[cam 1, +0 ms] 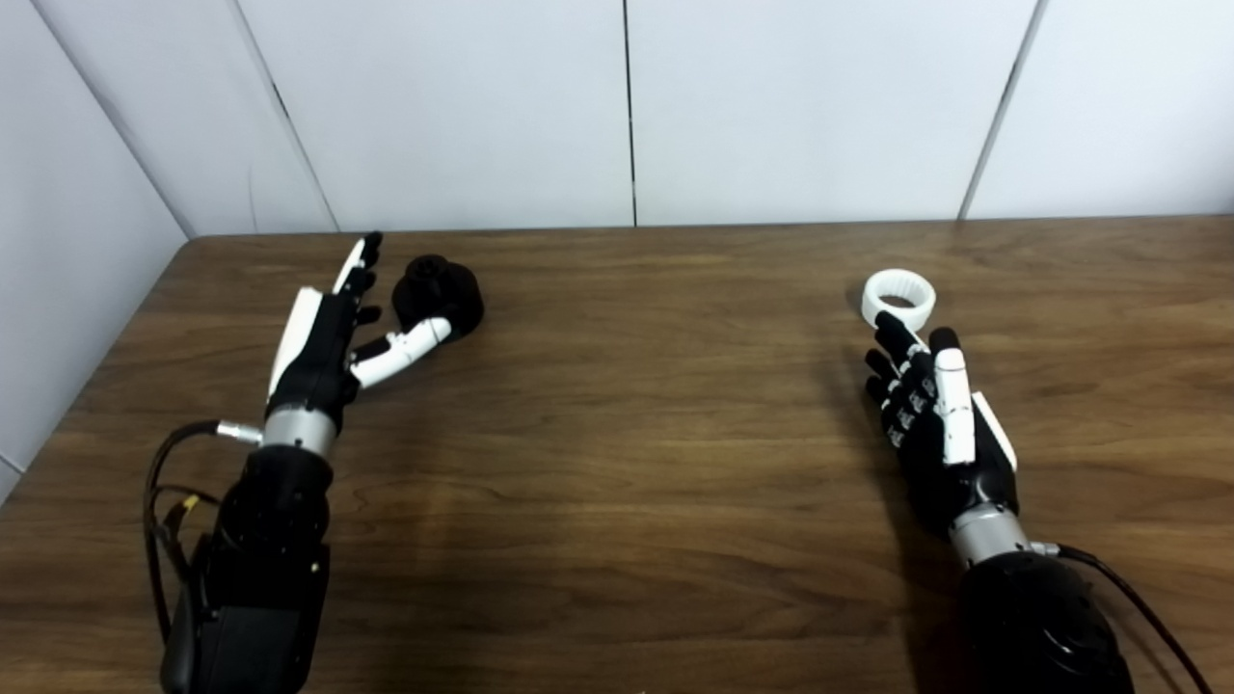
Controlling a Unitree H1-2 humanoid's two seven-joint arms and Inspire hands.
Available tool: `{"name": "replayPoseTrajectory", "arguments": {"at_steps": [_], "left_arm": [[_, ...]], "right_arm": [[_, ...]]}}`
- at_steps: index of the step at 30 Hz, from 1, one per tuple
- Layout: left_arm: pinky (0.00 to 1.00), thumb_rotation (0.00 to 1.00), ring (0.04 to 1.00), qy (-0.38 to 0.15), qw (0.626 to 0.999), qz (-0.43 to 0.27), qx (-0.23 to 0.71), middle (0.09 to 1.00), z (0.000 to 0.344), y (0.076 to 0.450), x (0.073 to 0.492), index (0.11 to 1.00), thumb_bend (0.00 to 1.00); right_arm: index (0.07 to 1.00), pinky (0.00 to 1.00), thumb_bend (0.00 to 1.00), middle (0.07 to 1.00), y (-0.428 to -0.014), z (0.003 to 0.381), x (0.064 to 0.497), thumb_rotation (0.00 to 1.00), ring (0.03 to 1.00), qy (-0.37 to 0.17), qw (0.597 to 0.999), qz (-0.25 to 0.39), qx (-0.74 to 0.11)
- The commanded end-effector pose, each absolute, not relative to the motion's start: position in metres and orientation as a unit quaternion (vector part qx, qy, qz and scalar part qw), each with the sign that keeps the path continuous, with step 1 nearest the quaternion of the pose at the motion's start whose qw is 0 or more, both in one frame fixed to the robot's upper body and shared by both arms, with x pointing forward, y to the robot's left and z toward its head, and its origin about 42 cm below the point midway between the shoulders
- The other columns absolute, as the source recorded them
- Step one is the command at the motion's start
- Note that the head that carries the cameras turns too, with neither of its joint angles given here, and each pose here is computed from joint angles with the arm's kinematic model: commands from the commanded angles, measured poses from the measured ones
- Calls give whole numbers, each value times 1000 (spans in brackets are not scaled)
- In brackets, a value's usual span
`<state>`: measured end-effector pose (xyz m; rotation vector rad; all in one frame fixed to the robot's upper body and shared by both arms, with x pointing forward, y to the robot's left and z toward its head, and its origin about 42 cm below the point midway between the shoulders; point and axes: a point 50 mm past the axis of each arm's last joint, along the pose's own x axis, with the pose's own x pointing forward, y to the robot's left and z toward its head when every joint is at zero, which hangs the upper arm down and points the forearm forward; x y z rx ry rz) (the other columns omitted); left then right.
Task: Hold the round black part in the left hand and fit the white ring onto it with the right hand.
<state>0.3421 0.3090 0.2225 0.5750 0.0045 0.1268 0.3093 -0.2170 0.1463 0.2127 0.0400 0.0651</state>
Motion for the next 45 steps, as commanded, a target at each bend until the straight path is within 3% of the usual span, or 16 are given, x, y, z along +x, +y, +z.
{"name": "replayPoseTrajectory", "arguments": {"at_steps": [1, 10, 15, 25, 35, 45], "left_arm": [[906, 457, 998, -21, 946, 76, 313, 1000, 246, 317, 358, 1000, 846], [904, 470, 1000, 9, 921, 60, 386, 1000, 260, 336, 388, 1000, 865], [905, 462, 1000, 39, 907, 37, 417, 1000, 266, 347, 402, 992, 928], [889, 467, 1000, 70, 881, 22, 468, 1000, 271, 354, 415, 969, 924], [922, 513, 1000, 98, 874, -8, 476, 1000, 269, 357, 427, 951, 989], [880, 511, 1000, 110, 867, -27, 485, 1000, 262, 349, 435, 956, 966]], "right_arm": [[917, 1000, 526, 978, -213, 163, 316, 1000, 974, -23, 993, 51, 106], [907, 1000, 534, 972, -210, 160, 315, 1000, 973, -19, 993, 47, 109], [905, 1000, 537, 965, -211, 161, 314, 1000, 966, -21, 993, 45, 106], [905, 1000, 528, 953, -213, 161, 310, 1000, 957, -22, 994, 40, 103], [908, 1000, 531, 952, -213, 162, 309, 1000, 959, -23, 995, 35, 94], [913, 1000, 528, 962, -215, 162, 308, 1000, 969, -25, 994, 33, 97]]}}
